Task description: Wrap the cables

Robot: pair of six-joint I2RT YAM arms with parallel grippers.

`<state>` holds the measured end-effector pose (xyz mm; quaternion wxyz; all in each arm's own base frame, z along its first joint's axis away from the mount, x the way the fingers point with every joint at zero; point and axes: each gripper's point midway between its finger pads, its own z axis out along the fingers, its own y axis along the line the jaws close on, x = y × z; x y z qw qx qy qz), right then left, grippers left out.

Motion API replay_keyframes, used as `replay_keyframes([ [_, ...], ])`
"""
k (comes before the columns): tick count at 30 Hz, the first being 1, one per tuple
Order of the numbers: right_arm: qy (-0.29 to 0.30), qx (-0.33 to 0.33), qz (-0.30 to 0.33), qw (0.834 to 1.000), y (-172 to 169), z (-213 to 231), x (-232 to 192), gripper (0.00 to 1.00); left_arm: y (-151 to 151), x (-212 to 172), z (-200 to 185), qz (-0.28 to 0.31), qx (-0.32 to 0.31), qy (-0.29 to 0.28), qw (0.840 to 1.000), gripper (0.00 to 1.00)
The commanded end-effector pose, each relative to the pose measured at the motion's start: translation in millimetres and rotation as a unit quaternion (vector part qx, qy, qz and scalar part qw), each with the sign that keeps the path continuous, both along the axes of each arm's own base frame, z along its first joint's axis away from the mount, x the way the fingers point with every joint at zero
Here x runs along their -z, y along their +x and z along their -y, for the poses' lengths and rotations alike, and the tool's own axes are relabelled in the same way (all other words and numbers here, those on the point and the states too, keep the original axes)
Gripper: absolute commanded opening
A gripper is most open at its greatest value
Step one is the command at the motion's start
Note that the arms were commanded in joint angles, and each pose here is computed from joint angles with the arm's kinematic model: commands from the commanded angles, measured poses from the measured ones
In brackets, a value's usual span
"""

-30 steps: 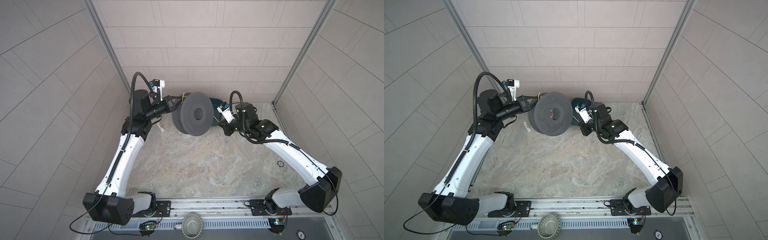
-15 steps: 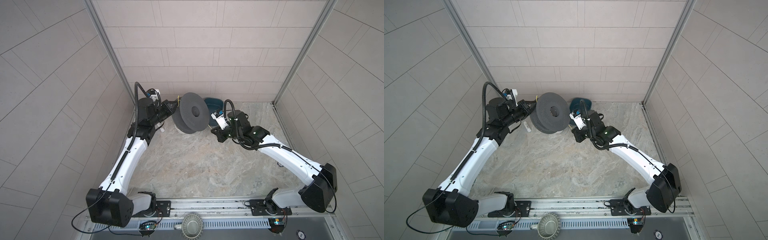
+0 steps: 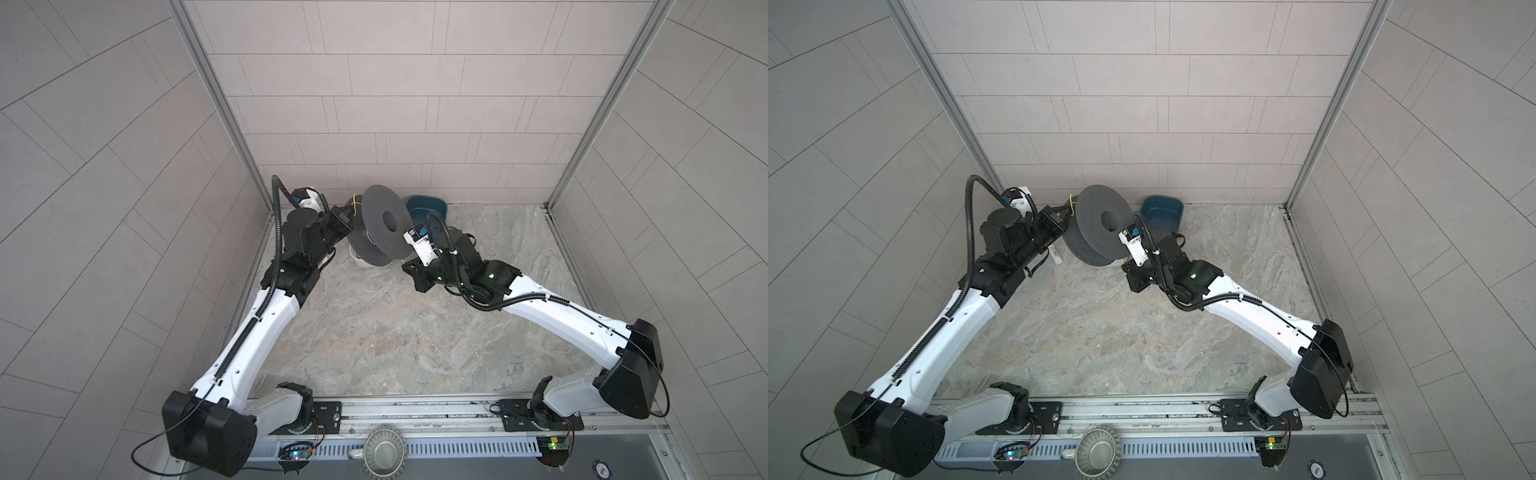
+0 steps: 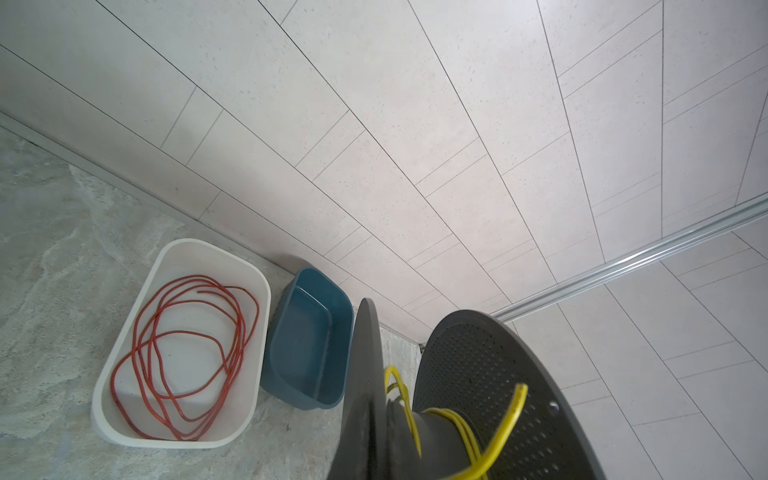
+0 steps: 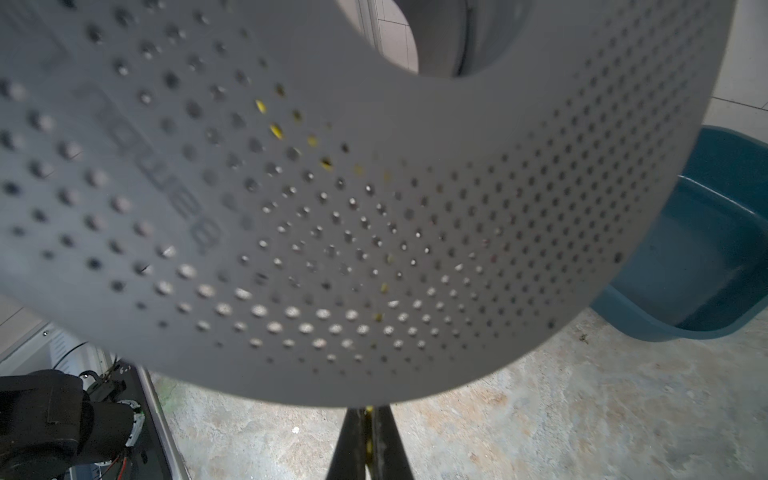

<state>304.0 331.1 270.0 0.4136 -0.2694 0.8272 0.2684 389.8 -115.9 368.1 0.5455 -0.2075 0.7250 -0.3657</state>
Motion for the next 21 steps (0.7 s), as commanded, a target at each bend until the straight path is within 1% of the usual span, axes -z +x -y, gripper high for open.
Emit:
replay_keyframes([
  [1,0.018,-0.010,0.001,1.000,-8.3,-17.3,-13.0,0.00,-4.4,-55.5,-16.8,0.097,-0.058,-0.025,0.993,0.00],
  [11,0.060,-0.002,0.003,0.998,-9.3,-38.0,-37.9,0.00,-9.0,-46.7,1.3,0.096,-0.066,0.018,0.993,0.00],
  [17,0.073,-0.009,0.006,0.997,-11.7,-50.8,-46.8,0.00,-7.5,-40.6,16.0,0.097,-0.059,0.031,0.993,0.00],
  [21,0.101,0.011,0.005,0.995,-7.0,-52.7,-54.7,0.00,-10.3,-36.9,26.1,0.098,-0.056,0.034,0.993,0.00],
])
